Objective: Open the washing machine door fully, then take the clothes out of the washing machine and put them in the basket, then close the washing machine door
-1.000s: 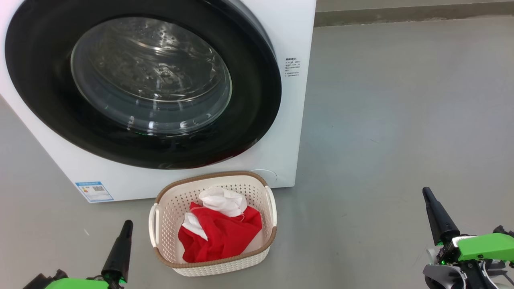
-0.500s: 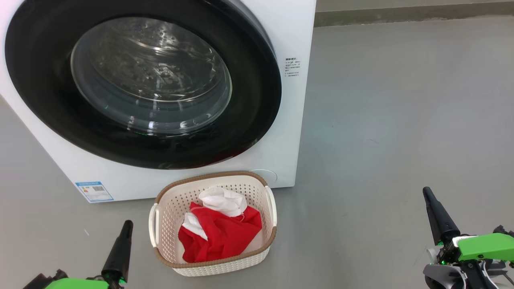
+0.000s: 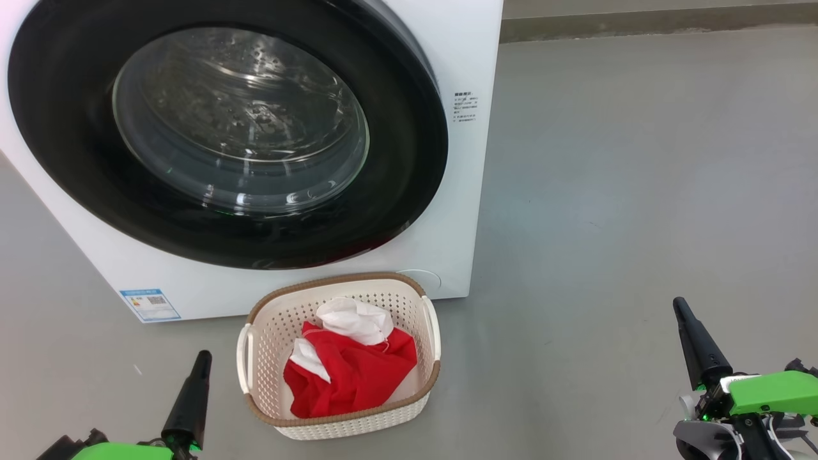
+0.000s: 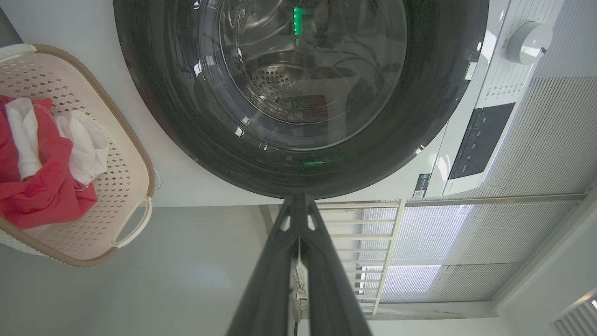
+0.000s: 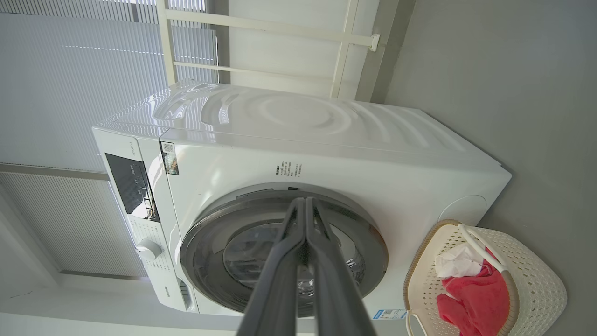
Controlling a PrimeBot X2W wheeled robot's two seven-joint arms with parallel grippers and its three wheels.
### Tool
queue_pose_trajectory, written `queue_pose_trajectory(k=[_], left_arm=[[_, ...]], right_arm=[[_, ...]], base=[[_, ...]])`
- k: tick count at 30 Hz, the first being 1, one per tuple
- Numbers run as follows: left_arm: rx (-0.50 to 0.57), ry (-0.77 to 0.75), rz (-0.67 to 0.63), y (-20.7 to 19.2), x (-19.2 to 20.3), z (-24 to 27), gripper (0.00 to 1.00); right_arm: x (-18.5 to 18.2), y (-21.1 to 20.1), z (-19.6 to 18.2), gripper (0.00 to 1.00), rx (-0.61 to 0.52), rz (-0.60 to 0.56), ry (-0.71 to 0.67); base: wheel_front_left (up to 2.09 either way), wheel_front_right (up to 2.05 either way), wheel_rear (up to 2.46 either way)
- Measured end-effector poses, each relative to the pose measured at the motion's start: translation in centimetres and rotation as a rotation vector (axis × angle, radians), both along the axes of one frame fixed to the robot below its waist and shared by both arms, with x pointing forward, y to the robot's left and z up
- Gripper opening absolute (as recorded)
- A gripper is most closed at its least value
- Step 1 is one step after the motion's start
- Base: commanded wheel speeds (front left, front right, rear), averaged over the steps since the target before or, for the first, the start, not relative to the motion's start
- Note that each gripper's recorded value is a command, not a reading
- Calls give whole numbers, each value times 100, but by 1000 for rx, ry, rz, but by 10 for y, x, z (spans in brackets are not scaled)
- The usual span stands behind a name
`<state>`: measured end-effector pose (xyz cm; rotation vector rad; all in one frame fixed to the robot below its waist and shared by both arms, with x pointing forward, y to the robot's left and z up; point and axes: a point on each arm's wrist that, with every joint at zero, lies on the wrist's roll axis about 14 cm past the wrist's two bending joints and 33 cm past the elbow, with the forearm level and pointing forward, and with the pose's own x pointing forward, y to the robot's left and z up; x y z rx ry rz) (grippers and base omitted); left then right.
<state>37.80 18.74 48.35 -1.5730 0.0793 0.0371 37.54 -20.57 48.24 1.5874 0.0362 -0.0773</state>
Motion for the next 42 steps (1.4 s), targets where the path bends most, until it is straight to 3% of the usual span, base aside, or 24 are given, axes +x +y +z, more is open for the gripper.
queue_pose_trajectory(k=[42], left_arm=[[0, 0, 0, 0, 0, 0, 0]], right_arm=[[0, 0, 0, 0, 3, -2, -1]], base=[[0, 0, 0]])
